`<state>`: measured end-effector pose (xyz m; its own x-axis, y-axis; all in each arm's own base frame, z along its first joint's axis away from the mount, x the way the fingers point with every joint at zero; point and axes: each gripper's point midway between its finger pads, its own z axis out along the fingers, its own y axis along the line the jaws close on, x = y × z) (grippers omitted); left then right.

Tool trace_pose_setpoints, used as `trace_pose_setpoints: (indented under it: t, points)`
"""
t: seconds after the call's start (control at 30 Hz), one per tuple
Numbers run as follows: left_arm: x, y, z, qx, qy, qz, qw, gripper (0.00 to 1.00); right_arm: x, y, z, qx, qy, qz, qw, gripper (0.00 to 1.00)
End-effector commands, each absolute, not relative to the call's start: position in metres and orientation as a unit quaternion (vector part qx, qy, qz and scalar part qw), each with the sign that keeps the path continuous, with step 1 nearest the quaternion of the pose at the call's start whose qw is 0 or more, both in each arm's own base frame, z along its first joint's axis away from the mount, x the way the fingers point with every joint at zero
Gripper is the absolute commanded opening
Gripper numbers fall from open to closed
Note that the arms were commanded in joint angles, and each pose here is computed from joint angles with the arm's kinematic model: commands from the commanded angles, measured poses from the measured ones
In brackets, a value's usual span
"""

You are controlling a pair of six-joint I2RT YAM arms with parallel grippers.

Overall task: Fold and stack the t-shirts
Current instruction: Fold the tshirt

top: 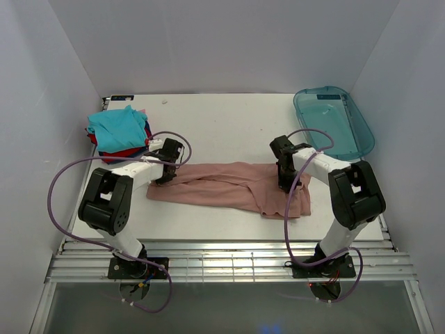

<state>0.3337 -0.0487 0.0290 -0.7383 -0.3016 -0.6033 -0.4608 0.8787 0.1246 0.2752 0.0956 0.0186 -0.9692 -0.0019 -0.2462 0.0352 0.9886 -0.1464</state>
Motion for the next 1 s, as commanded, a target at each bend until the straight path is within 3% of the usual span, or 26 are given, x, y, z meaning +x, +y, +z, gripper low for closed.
trace_pose_setpoints:
  t: [0.0,0.57,0.97]
  points:
    - [0.325,-0.039,0.016,-0.225,0.922,0.153,0.277,0.05,0.254,0.083,0.001,0.004,0.993,-0.089,0.080,0.08]
    - [0.321,-0.004,-0.017,-0.282,0.920,0.162,0.219,0.02,0.241,0.041,-0.017,0.012,0.994,-0.105,0.031,0.08]
    - [0.287,-0.027,-0.016,-0.275,0.921,0.169,0.219,0.00,0.344,0.064,-0.016,0.004,0.993,-0.105,0.048,0.08]
